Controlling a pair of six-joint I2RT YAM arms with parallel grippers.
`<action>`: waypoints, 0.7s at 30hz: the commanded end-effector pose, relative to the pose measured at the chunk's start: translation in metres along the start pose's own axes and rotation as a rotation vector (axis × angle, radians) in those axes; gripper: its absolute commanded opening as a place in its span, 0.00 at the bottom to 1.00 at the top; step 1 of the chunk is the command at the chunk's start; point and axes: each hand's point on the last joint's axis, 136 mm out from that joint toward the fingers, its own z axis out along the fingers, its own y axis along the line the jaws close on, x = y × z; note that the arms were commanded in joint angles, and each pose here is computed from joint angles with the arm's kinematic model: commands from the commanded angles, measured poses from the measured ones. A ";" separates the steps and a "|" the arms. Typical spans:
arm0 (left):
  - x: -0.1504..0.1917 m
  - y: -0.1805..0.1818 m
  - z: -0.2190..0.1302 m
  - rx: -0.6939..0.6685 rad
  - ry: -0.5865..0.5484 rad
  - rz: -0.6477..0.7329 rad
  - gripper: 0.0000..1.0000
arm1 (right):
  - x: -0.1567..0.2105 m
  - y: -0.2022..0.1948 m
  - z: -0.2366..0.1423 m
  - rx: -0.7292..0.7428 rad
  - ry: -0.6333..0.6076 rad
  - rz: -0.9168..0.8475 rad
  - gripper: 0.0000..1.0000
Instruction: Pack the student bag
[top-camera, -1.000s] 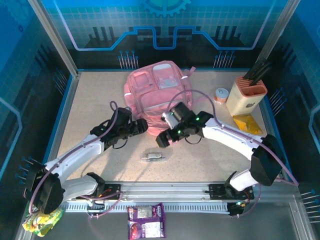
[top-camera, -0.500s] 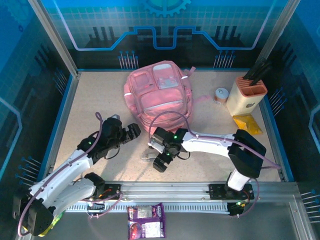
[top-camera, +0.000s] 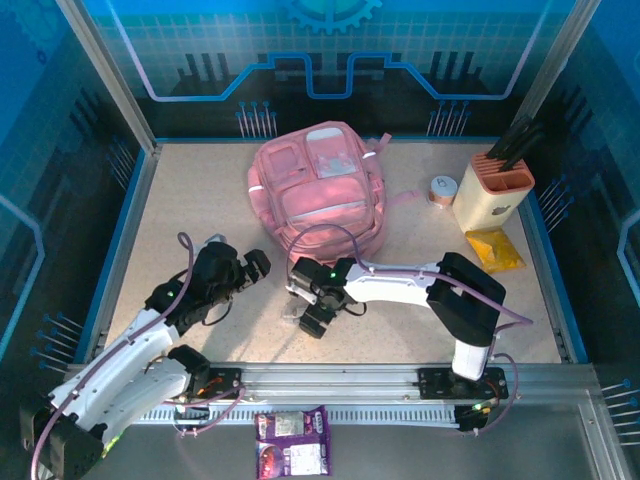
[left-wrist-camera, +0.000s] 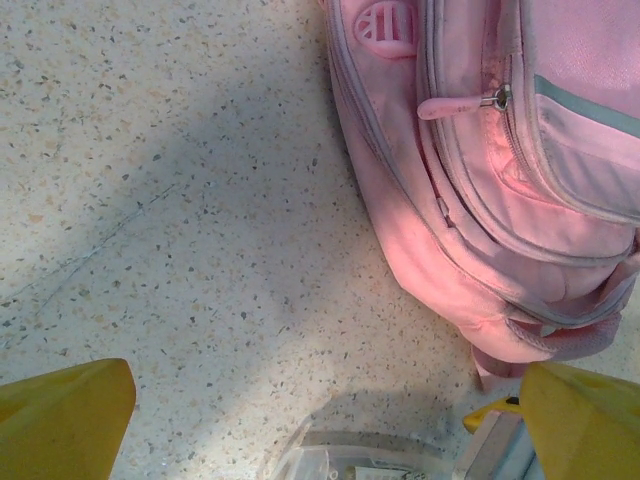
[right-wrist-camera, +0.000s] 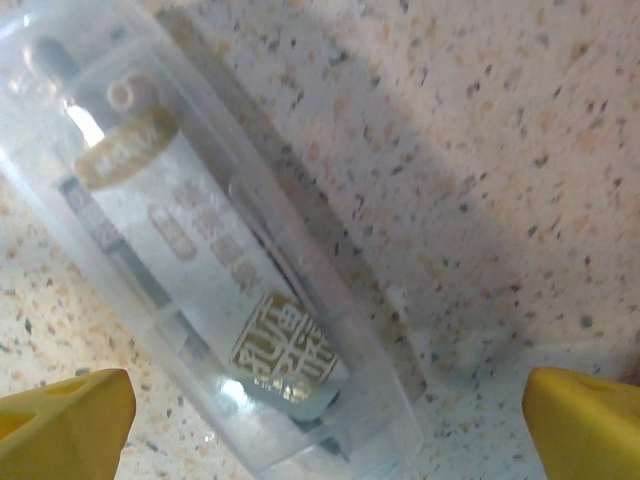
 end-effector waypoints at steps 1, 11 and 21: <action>-0.001 0.006 0.002 -0.021 -0.009 -0.019 0.99 | -0.014 0.006 0.000 -0.008 -0.025 -0.028 1.00; 0.003 0.012 0.000 -0.023 -0.007 -0.030 0.99 | -0.005 0.035 0.008 -0.143 -0.005 -0.067 0.84; 0.002 0.012 -0.004 0.000 -0.023 -0.046 0.99 | 0.017 0.039 0.009 -0.027 0.056 -0.062 0.79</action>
